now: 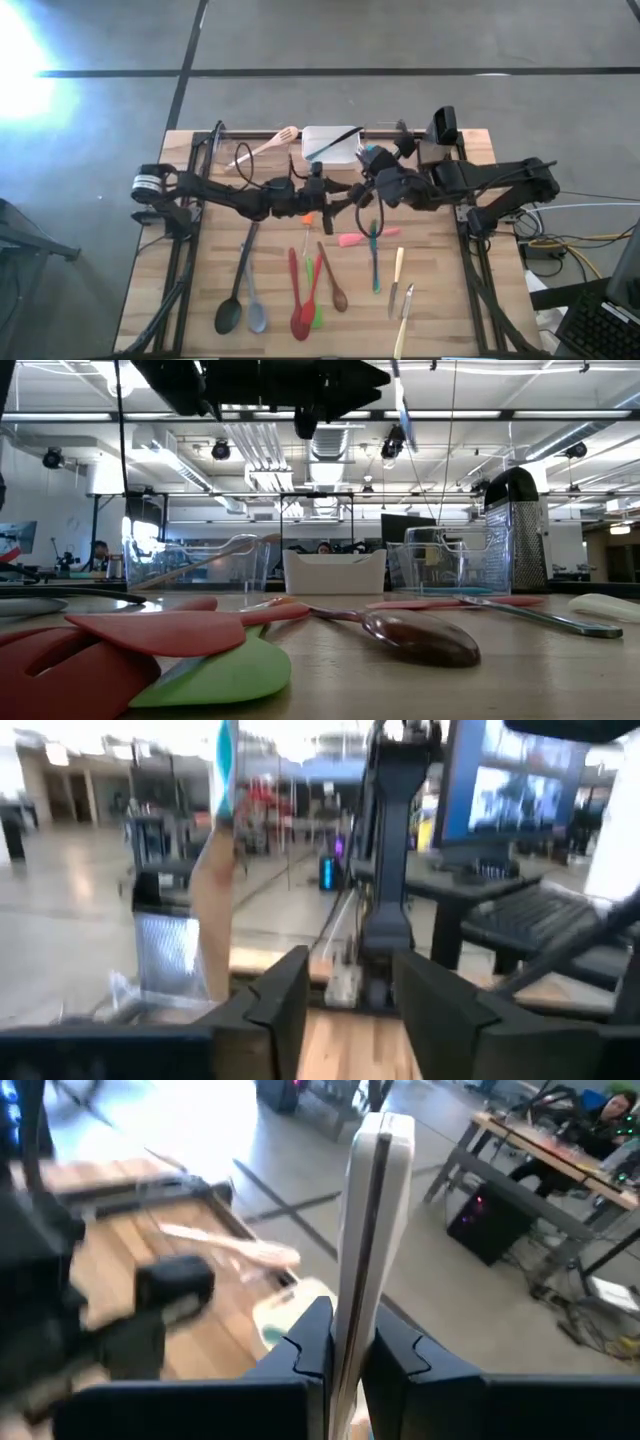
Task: Pick & Place Kitchen Items
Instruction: Put the white patterned table knife into the white bin
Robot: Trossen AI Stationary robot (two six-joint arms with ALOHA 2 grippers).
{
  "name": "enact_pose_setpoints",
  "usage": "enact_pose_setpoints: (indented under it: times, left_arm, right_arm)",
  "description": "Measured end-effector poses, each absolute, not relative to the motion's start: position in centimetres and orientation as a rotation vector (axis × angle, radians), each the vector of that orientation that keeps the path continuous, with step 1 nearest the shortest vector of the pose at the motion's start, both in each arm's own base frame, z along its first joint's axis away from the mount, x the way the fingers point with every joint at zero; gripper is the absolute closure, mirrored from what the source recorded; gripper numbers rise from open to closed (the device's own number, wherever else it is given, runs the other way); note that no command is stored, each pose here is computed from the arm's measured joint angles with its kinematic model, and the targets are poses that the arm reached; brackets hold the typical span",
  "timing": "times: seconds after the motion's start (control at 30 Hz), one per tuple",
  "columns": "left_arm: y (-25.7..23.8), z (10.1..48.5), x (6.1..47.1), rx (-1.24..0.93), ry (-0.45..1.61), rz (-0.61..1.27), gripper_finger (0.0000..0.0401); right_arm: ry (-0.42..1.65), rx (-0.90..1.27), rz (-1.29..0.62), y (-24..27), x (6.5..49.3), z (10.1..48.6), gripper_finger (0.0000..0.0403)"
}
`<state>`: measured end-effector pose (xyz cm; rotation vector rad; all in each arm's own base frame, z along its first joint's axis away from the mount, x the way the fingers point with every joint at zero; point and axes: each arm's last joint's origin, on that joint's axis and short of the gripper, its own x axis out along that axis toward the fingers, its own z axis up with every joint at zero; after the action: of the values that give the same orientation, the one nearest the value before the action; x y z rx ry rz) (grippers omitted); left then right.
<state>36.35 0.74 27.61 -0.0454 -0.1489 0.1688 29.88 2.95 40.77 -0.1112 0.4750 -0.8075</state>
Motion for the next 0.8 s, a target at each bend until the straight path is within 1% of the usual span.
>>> enact_pose_setpoints:
  times: [0.07, 0.17, 0.27, 0.4, 0.6, 0.8]
  left_arm:
    - [0.7, 28.2, 35.8, -0.052, -0.114, 0.157, 0.0225]
    - [0.3, 28.5, 34.6, -0.052, -0.059, 0.088, 0.0211]
    - [-0.3, 28.3, 33.0, -0.054, -0.021, 0.024, 0.0209]
    - [-0.8, 28.3, 30.0, -0.072, -0.064, 0.004, 0.0216]
    - [-1.0, 27.2, 25.9, -0.128, -0.148, -0.014, 0.0226]
    - [-0.8, 25.0, 23.5, -0.169, -0.173, -0.015, 0.0227]
  right_arm:
    - [0.529, -0.115, -0.814, 2.5, 29.3, 41.0, 0.0381]
    - [0.625, -0.141, -0.848, 1.0, 28.5, 40.9, 0.0381]
    - [0.723, -0.154, -0.842, -0.9, 28.3, 40.5, 0.0381]
    - [0.834, -0.169, -0.776, -3.8, 28.7, 39.8, 0.0381]
    - [1.033, -0.287, -0.718, -7.9, 30.9, 37.3, 0.0381]
    - [1.225, -0.465, -0.606, -10.3, 35.0, 33.9, 0.0381]
